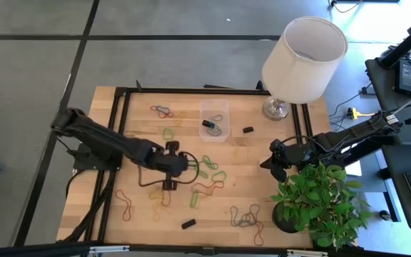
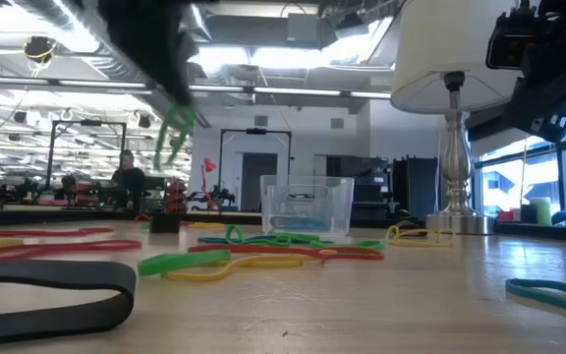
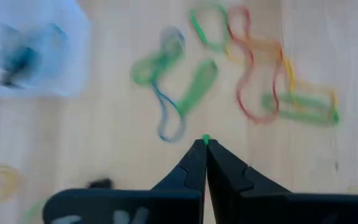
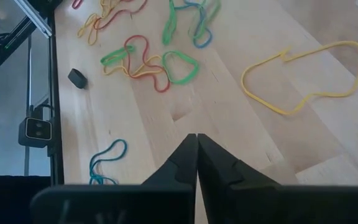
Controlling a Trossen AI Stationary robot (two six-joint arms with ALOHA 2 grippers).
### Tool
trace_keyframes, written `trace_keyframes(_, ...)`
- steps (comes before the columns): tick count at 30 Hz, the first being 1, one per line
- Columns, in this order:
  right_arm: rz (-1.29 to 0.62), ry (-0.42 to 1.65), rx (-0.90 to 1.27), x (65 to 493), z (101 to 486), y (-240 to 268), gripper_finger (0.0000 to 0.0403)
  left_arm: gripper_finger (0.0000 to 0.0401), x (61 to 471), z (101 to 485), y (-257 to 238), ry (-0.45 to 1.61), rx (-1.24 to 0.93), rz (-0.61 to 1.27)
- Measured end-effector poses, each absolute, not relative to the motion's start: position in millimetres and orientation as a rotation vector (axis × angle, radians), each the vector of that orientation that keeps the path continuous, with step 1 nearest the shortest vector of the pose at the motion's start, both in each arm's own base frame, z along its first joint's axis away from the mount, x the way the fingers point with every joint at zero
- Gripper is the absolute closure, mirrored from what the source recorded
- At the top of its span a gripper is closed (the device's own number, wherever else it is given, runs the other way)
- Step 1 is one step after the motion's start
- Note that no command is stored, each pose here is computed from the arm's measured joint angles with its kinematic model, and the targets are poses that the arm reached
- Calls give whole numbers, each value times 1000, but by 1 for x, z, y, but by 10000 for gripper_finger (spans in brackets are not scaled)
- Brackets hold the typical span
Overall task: Pick and place rubber bands into bin
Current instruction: Put the green rubber band into the transparent bin
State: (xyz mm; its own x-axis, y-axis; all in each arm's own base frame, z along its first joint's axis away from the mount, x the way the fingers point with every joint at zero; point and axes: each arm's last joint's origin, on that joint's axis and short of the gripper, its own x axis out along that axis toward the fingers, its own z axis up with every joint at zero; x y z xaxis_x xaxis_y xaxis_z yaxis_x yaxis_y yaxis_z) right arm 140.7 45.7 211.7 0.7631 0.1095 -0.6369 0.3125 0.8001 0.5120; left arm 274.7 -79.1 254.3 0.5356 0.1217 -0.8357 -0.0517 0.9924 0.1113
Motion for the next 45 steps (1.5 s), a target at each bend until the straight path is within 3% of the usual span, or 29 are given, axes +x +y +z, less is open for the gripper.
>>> trace_keyframes(10,-109,683,655,142,214,46,387,399,266,297,-42,751,42,310)
trace_keyframes(22,-145,602,661,146,218,45,387,399,323,323,91,778,63,305)
trace_keyframes(33,-248,532,691,148,219,41,387,398,386,268,189,986,109,203)
trace_keyframes(40,-284,518,738,148,219,38,387,390,405,231,193,1091,209,110)
trace_keyframes(45,-328,491,745,149,220,36,387,360,408,230,188,1104,241,129)
